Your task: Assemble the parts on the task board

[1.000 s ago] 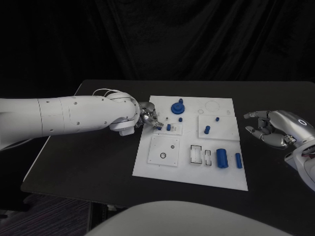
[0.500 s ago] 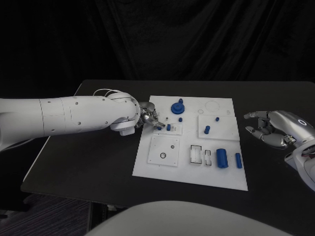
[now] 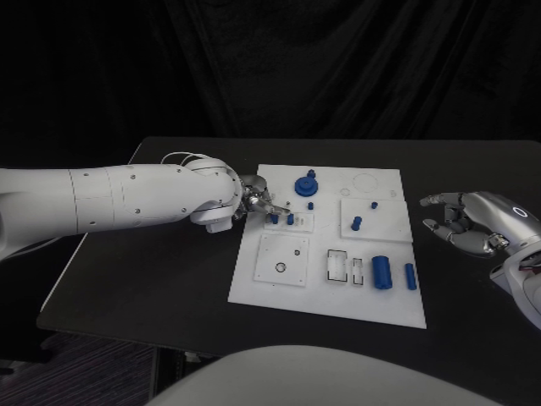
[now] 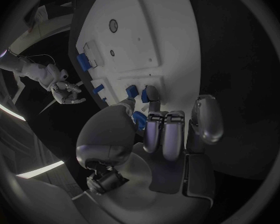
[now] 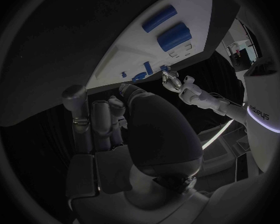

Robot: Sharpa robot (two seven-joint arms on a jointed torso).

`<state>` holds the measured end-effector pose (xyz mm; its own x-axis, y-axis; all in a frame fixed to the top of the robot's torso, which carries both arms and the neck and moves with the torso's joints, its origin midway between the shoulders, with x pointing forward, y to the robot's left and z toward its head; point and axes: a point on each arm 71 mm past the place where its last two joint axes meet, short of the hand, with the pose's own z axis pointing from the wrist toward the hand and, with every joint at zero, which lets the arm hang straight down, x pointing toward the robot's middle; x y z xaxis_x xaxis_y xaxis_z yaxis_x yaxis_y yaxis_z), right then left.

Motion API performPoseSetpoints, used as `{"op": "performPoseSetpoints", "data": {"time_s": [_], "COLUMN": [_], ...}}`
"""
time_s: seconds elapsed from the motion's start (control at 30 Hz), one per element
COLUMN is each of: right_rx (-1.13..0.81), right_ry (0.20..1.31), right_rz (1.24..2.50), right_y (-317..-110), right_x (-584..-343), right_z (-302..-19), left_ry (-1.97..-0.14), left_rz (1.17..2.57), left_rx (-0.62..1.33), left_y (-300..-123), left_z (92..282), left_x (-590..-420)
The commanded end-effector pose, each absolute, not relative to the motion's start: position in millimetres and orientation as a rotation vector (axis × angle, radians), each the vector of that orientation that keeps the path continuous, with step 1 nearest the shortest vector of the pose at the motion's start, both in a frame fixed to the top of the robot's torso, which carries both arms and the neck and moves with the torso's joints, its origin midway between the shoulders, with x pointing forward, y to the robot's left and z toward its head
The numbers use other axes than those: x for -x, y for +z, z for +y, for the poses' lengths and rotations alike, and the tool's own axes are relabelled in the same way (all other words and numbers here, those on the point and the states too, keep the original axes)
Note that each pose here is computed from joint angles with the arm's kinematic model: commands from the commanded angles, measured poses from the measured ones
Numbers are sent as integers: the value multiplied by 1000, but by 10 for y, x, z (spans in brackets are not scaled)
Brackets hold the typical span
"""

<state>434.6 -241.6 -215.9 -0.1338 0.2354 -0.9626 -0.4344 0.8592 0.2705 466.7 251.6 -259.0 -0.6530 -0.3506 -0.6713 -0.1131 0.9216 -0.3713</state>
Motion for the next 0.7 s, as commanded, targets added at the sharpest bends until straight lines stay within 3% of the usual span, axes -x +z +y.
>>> {"op": "performPoseSetpoints", "data": {"time_s": [0.03, 0.7], "right_rx": [150, 149], "right_ry": [562, 559], "right_rz": [1625, 1629], "right_y": [-2181, -2188], "right_x": [-4341, -4339], "right_z": [-2427, -2430], "left_ry": [-343, -430], "left_rz": [2316, 2213], "left_rx": [331, 344], "left_y": [-2685, -2629], "left_z": [2542, 2536], "left_x": [-4619, -4660]}}
